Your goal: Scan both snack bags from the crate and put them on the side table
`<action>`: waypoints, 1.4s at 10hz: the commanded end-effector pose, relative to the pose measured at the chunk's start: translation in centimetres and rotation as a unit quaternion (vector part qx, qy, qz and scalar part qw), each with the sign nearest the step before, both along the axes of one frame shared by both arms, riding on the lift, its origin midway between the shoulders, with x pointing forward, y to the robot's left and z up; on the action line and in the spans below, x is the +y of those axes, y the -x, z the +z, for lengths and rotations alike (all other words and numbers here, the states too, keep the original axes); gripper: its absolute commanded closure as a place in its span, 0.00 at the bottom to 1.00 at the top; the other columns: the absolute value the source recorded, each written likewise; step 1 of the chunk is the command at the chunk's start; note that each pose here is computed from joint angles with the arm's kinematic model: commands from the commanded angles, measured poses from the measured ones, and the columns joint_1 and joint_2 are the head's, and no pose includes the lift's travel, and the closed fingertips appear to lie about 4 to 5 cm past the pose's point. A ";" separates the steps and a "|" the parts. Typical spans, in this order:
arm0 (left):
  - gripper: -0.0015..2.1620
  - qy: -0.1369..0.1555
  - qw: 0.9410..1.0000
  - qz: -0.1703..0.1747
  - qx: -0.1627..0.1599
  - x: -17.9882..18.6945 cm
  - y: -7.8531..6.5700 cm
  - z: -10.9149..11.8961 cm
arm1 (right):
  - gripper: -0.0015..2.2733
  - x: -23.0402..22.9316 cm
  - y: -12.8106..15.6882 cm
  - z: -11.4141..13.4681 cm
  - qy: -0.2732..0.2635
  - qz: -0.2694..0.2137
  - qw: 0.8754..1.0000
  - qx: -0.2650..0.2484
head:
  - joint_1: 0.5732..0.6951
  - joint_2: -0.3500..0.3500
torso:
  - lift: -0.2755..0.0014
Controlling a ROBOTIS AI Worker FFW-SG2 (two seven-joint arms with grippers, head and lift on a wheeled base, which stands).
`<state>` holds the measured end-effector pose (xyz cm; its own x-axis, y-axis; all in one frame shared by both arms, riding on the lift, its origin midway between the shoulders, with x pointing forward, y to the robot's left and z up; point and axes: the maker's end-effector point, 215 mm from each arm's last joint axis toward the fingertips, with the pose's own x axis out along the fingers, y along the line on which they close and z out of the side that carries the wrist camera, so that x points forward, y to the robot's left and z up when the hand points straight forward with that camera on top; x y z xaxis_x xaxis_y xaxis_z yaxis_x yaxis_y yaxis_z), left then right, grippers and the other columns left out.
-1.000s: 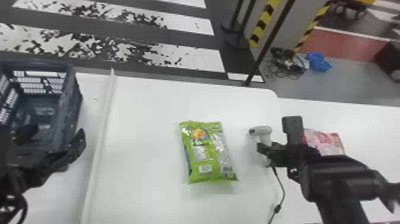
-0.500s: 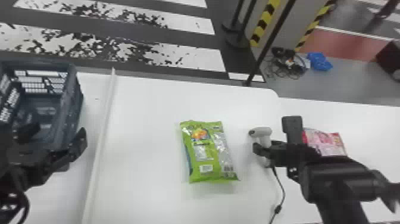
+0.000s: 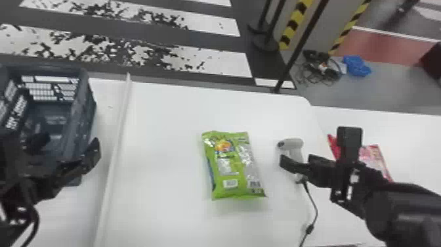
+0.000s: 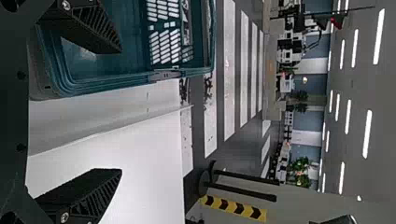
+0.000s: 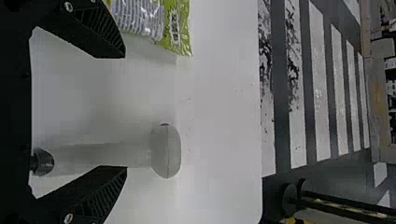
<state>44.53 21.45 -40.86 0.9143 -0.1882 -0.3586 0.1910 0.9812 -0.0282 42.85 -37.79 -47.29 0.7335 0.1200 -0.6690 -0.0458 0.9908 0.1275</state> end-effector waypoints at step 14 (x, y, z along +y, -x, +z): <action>0.04 0.000 1.000 -0.005 0.006 -0.1 0.2 -0.5 | 0.71 11.1 5.2 -6.4 -0.313 0.060 0.930 0.182 | 1.00 0.39 | 0.68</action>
